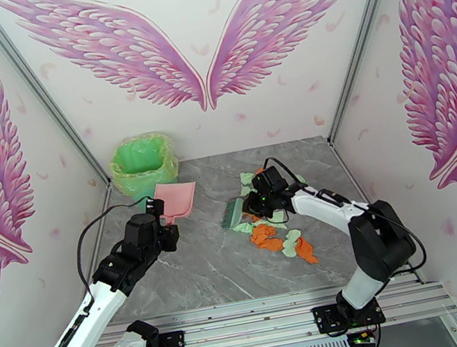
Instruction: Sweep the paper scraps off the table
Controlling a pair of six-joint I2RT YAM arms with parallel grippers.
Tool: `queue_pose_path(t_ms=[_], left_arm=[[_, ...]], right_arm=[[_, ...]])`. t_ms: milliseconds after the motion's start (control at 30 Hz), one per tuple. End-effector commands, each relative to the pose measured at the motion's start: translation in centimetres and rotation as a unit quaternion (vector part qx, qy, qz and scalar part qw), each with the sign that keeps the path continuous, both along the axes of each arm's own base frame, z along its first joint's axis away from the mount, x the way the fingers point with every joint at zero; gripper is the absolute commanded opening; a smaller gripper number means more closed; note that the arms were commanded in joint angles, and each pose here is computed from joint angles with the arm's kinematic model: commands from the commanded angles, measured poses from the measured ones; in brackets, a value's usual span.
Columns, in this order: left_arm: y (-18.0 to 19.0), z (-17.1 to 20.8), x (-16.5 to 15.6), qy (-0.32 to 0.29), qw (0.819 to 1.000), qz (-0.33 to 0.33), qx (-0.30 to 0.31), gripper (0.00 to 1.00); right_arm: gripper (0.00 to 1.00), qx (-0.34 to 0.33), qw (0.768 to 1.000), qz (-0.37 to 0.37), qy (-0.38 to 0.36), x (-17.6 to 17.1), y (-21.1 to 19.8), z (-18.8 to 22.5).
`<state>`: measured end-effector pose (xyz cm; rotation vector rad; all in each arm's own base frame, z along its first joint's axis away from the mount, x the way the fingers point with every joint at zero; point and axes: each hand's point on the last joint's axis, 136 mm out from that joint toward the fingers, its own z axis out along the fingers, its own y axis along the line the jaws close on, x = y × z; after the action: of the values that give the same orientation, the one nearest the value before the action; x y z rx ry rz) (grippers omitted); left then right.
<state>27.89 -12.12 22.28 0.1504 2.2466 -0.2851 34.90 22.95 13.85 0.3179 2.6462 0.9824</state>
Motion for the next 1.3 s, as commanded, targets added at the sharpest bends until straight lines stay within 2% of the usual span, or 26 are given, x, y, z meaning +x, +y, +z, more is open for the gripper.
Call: queue_pose_path(t_ms=[0, 167, 333, 467, 600, 800, 1000, 1267], left_arm=[[-0.4, -0.1, 0.1, -0.003, 1.000, -0.006, -0.008, 0.00], [-0.5, -0.1, 0.3, -0.002, 1.000, -0.009, -0.008, 0.00], [-0.5, -0.1, 0.2, -0.001, 1.000, -0.009, -0.009, 0.00], [-0.3, -0.1, 0.0, -0.004, 1.000, -0.006, -0.010, 0.00], [-0.2, 0.0, -0.2, -0.003, 1.000, -0.005, -0.009, 0.00], [-0.2, 0.0, -0.3, -0.003, 1.000, -0.005, -0.009, 0.00], [-0.2, 0.0, -0.2, -0.004, 1.000, -0.004, -0.008, 0.00], [-0.6, -0.4, 0.2, 0.004, 1.000, -0.010, -0.006, 0.00]], right_arm=[[0.00, -0.017, 0.999, 0.005, -0.035, -1.7, -2.3, 3.2], [0.00, -0.026, 0.994, -0.033, -0.099, -0.7, -5.1, 8.9], [0.00, -0.007, 0.986, -0.106, -0.124, 4.0, -7.0, 11.0], [0.00, 0.033, 0.974, -0.186, -0.127, 9.0, -7.6, 9.9], [0.00, 0.079, 0.957, -0.254, -0.113, 13.8, -7.7, 7.0], [0.00, 0.128, 0.944, -0.293, -0.084, 18.7, -8.0, 2.3], [0.00, 0.123, 0.942, -0.307, -0.053, 18.6, -9.9, -1.3], [0.00, 0.095, 0.950, -0.298, -0.006, 13.1, -11.7, -4.0]])
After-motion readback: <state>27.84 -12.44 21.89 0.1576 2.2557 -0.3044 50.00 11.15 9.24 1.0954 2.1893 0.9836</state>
